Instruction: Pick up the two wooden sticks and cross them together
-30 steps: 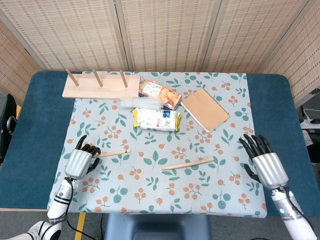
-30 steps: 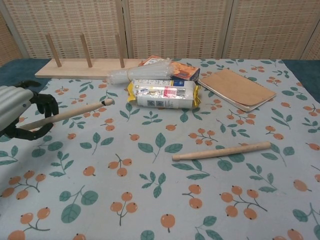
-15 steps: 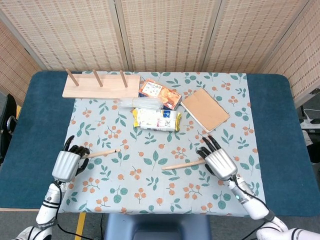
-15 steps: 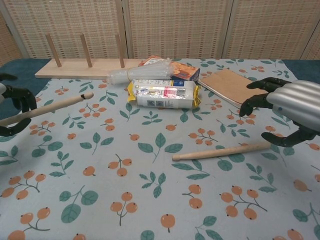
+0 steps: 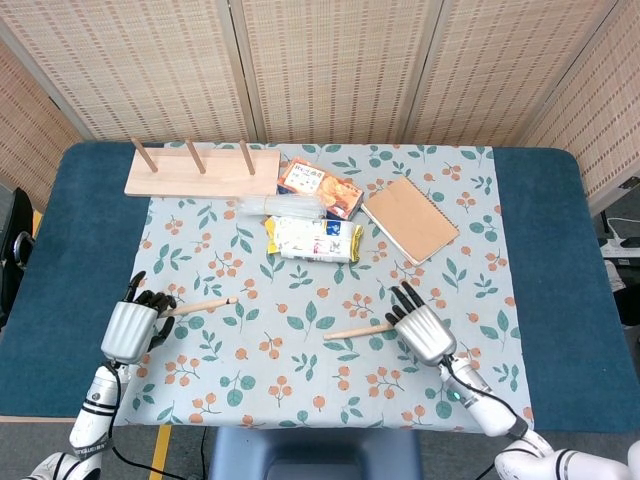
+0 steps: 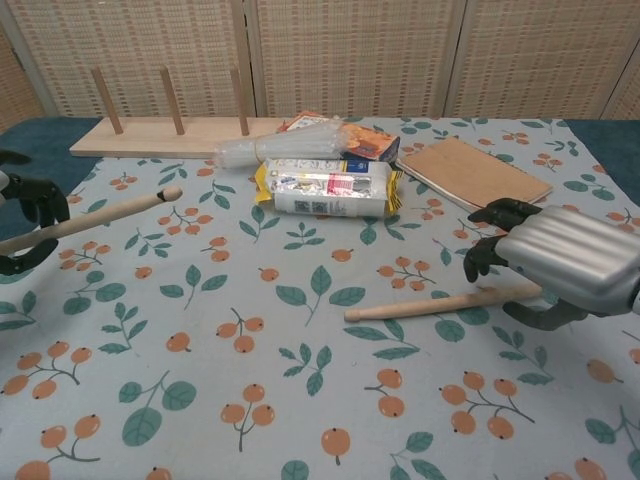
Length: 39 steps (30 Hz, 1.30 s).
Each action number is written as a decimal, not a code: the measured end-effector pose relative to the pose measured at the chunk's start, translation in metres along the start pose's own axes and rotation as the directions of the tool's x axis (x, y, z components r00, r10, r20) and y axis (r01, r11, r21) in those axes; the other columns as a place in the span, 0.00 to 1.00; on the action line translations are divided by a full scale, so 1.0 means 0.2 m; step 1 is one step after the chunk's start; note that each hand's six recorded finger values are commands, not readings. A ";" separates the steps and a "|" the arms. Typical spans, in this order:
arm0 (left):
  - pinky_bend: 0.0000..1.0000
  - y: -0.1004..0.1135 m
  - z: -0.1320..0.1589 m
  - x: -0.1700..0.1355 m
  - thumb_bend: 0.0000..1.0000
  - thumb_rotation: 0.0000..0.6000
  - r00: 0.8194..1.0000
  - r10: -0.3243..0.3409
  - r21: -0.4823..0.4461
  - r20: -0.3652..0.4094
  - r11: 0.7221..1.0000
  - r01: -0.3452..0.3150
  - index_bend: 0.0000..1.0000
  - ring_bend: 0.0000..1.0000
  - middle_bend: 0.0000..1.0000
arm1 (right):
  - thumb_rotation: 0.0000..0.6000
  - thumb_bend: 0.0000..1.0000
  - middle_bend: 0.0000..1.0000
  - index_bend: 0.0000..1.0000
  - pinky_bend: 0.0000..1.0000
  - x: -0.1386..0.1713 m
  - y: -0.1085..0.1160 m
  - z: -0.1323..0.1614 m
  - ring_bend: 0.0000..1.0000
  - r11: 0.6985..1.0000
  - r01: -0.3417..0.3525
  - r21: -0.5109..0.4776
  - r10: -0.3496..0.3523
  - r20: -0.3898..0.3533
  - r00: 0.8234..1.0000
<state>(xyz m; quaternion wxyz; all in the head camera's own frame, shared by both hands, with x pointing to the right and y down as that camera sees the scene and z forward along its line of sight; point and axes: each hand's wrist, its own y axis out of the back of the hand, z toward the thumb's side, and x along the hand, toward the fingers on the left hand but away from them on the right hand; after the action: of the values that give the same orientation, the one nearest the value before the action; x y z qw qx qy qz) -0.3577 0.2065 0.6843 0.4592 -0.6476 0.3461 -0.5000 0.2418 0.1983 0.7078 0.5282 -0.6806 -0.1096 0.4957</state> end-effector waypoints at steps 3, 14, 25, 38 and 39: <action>0.13 -0.01 0.00 0.00 0.52 1.00 1.000 -0.006 0.002 -0.001 1.000 0.006 0.84 0.45 0.80 | 1.00 0.33 0.35 0.36 0.00 -0.01 -0.02 0.01 0.05 1.000 -0.021 0.000 0.021 0.000 1.000; 0.14 -0.03 -0.01 -0.01 0.52 1.00 1.000 -0.026 0.003 -0.001 1.000 0.026 0.84 0.46 0.80 | 1.00 0.33 0.41 0.41 0.00 -0.07 -0.07 0.04 0.09 0.999 -0.050 -0.001 0.050 -0.016 0.999; 0.14 -0.03 -0.01 -0.02 0.54 1.00 0.999 -0.042 -0.034 -0.004 0.999 0.042 0.83 0.46 0.80 | 1.00 0.34 0.48 0.50 0.00 -0.07 -0.08 0.04 0.16 0.999 -0.044 0.005 0.044 -0.006 0.999; 0.14 -0.03 -0.03 -0.02 0.56 1.00 0.999 -0.050 -0.022 -0.011 0.998 0.050 0.83 0.46 0.80 | 1.00 0.34 0.63 0.67 0.03 -0.06 -0.11 0.05 0.33 0.997 -0.072 0.020 0.072 -0.011 0.997; 0.14 -0.03 -0.03 -0.02 0.56 1.00 0.999 -0.050 -0.021 -0.012 0.999 0.050 0.83 0.46 0.80 | 1.00 0.34 0.67 0.72 0.05 -0.06 -0.11 0.05 0.38 0.997 -0.071 0.020 0.071 -0.011 0.997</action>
<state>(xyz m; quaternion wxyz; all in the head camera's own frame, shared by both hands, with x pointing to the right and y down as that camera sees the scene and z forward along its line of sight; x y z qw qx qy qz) -0.3641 0.2101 0.6897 0.4376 -0.6578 0.3377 -0.5117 0.2364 0.2049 0.7337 0.5177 -0.6816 -0.0774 0.5113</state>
